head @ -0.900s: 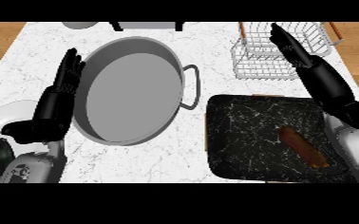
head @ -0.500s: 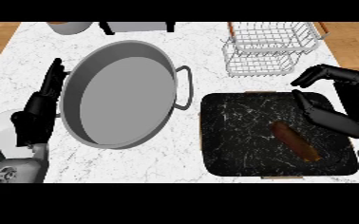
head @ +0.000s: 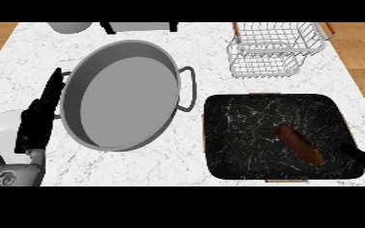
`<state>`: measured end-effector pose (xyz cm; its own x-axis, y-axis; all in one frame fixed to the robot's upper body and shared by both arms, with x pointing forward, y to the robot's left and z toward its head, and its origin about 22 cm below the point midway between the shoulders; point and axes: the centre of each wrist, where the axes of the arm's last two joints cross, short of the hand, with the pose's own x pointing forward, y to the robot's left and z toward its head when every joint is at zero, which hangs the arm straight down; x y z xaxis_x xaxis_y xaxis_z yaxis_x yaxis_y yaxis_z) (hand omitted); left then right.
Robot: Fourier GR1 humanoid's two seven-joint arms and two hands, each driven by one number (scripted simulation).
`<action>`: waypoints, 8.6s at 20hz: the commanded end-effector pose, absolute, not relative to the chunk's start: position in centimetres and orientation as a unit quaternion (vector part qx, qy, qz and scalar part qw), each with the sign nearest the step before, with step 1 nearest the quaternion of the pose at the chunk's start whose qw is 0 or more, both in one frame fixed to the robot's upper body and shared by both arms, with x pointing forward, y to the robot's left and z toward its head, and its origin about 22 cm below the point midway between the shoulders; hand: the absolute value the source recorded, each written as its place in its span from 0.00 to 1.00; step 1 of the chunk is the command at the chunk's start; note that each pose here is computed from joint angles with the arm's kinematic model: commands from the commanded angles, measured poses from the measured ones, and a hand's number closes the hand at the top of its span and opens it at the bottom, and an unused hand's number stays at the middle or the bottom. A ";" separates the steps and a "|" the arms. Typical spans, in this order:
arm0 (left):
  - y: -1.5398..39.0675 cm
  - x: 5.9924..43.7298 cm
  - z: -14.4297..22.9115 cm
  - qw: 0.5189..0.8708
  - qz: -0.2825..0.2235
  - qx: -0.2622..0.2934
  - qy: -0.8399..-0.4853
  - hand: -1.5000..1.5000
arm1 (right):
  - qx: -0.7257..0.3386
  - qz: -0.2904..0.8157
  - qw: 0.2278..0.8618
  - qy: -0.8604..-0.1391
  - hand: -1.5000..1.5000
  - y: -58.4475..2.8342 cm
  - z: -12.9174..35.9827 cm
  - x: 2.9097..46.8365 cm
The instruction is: Pick the sweet potato from the tray and place it in the tiered basket
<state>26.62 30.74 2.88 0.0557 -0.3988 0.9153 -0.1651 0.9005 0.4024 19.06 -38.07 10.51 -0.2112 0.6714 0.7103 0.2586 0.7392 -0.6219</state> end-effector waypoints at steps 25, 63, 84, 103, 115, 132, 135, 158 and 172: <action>28.6 28.6 3.9 0.689 -0.103 0.193 -0.691 0.50 | -0.446 0.448 0.655 -0.412 0.00 -25.2 14.4 18.4; 29.8 26.9 4.4 0.693 -0.103 0.198 -0.685 0.50 | -0.508 0.475 0.630 -0.345 0.00 -23.9 7.4 16.7; 29.8 27.8 3.0 0.694 -0.096 0.196 -0.686 0.50 | -0.424 0.553 0.657 -0.288 1.00 -26.0 2.2 21.2; 28.3 29.3 4.7 0.685 -0.117 0.175 -0.698 0.50 | -0.330 0.494 0.655 -0.467 1.00 -9.8 6.5 23.0; 28.5 28.5 2.8 0.693 -0.112 0.186 -0.687 0.50 | -0.369 0.226 0.588 -0.683 1.00 -2.9 17.5 24.9; 30.0 27.5 3.2 0.695 -0.107 0.190 -0.685 0.50 | -0.419 0.224 0.561 -0.678 1.00 -5.7 28.2 32.9; 30.0 28.1 3.5 0.692 -0.111 0.186 -0.689 0.50 | -0.454 0.260 0.539 -0.660 1.00 -8.4 27.1 35.4; 30.1 27.7 3.7 0.694 -0.103 0.188 -0.687 0.50 | -0.561 0.339 0.507 -0.560 1.00 -21.8 22.9 42.7; 28.5 28.0 1.9 0.692 -0.105 0.195 -0.687 0.50 | -0.448 0.286 0.636 -0.559 0.00 -25.9 17.0 43.4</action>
